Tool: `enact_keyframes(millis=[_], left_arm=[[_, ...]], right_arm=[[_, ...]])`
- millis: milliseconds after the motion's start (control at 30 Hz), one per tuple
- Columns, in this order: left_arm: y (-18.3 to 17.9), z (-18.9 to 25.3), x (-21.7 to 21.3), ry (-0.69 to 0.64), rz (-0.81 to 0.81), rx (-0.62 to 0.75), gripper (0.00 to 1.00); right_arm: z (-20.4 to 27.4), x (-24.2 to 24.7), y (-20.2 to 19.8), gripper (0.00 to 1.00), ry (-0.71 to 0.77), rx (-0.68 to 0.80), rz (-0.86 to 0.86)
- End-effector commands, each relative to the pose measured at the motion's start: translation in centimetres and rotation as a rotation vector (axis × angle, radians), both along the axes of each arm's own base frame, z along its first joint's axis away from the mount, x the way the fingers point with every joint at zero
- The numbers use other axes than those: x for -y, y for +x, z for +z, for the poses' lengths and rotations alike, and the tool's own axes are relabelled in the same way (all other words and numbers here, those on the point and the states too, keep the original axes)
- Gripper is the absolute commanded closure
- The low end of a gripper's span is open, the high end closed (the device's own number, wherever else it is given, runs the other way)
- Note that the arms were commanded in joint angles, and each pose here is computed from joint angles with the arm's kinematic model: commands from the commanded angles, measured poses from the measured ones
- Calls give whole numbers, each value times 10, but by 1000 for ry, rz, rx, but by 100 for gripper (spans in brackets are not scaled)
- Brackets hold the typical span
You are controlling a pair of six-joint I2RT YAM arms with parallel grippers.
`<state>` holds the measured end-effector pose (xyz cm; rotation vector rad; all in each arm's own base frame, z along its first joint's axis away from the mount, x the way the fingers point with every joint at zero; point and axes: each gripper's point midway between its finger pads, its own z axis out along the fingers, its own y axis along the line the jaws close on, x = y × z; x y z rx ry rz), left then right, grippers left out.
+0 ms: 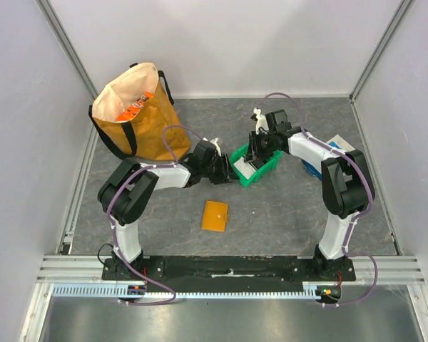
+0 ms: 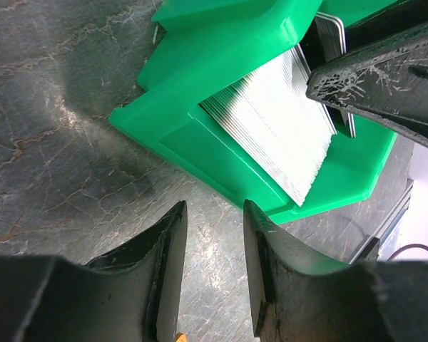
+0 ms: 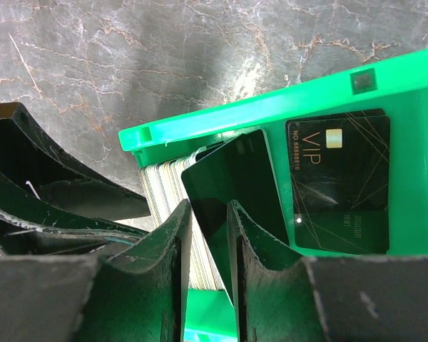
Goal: Put the credit cards into the card holder
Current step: Pick up the credit card from the storage box.
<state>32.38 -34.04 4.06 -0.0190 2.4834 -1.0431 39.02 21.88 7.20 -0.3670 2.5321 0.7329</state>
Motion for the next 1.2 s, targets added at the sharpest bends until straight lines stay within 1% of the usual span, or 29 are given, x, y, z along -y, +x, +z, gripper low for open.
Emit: enact_keyframes(millis=[0, 200, 467, 667, 767, 833, 900, 1067, 1167], left_arm=[[15, 13, 6, -24, 0, 46, 57], [15, 14, 7, -25, -4, 49, 57], [16, 15, 10, -30, -14, 48, 57], [16, 14, 11, -30, -19, 45, 57], [15, 15, 11, -32, -21, 44, 57], [15, 13, 11, -29, -20, 42, 57], [15, 12, 10, -28, -22, 40, 57], [15, 12, 10, -25, -21, 38, 57], [15, 11, 10, -24, -22, 35, 57]], right_arm=[[18, -3, 9, 68, 62, 2, -5], [17, -5, 9, 68, 107, -30, 7], [7, -9, -1, 66, 132, -78, 38], [6, -12, -1, 67, 145, -90, 44], [8, -14, 0, 69, 158, -94, 49], [8, -15, 0, 74, 165, -100, 55], [8, -16, -1, 74, 170, -105, 56], [10, -16, -1, 79, 176, -106, 57], [11, -16, -1, 79, 184, -109, 59]])
